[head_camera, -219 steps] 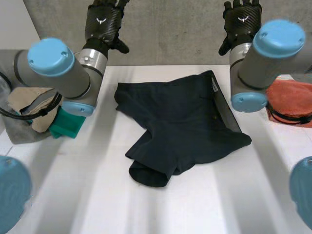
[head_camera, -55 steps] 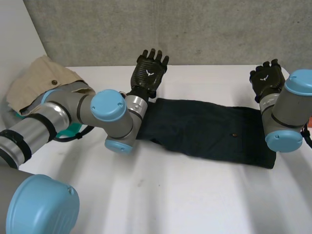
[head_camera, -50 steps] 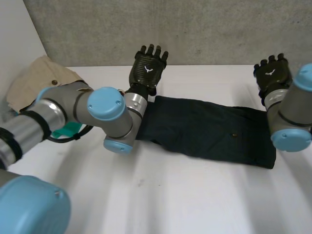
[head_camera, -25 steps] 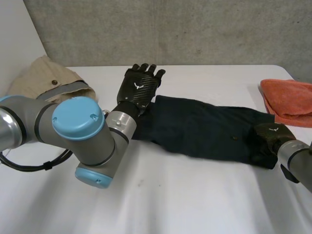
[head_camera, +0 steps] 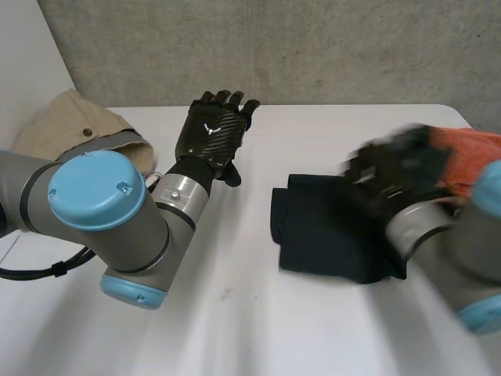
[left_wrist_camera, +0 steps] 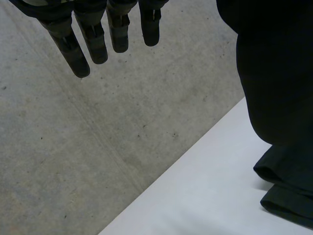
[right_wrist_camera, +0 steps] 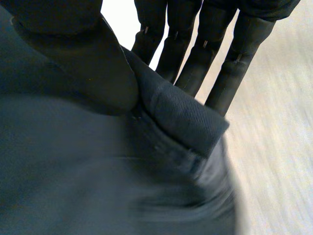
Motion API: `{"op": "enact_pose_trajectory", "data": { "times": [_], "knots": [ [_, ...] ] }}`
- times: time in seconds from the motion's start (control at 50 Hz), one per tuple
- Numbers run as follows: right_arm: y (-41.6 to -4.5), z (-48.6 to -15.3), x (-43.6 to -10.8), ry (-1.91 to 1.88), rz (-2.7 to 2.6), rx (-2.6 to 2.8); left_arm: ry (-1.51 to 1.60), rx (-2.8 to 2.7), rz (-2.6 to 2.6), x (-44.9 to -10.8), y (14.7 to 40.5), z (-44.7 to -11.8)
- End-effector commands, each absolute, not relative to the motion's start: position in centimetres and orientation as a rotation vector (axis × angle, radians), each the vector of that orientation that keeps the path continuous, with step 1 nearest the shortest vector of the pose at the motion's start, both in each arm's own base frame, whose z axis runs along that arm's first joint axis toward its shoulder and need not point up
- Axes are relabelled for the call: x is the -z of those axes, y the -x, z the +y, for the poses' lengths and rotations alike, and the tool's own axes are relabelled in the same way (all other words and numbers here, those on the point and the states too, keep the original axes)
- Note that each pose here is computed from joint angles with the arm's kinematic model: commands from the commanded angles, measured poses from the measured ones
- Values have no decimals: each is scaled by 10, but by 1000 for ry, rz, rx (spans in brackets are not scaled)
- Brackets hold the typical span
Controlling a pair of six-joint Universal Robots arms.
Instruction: Fold the laundry.
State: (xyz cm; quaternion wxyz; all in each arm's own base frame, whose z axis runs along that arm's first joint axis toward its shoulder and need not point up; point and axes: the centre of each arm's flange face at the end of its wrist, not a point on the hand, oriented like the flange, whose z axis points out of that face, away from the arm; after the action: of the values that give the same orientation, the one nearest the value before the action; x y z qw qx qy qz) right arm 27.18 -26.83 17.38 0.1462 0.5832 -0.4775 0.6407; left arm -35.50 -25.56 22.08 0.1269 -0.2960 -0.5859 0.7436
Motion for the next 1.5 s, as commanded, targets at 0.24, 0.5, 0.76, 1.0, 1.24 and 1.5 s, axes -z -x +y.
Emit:
{"op": "enact_pose_trajectory", "data": {
  "times": [0.24, 0.5, 0.76, 1.0, 1.24, 1.5],
  "knots": [
    [-284, -222, -233, -1525, -1720, -2301, 755, -2239, -1553, -257, 376, -272],
    [-219, -292, -266, -808, -2401, -2318, 800, -1929, -1601, -240, 438, -238],
    [-227, -333, -177, -822, -2870, -1763, 952, -1652, -1904, -163, 447, -223],
    [-217, -348, -140, -986, -2670, -1544, 1274, -1572, -2201, -122, 419, -228],
    [-237, -304, -215, -1000, -2236, -1967, 1103, -1767, -1915, -229, 419, -217],
    [-253, -206, -157, -1237, -2220, -1953, 959, -1717, -1496, -319, 381, -213]
  ]
}}
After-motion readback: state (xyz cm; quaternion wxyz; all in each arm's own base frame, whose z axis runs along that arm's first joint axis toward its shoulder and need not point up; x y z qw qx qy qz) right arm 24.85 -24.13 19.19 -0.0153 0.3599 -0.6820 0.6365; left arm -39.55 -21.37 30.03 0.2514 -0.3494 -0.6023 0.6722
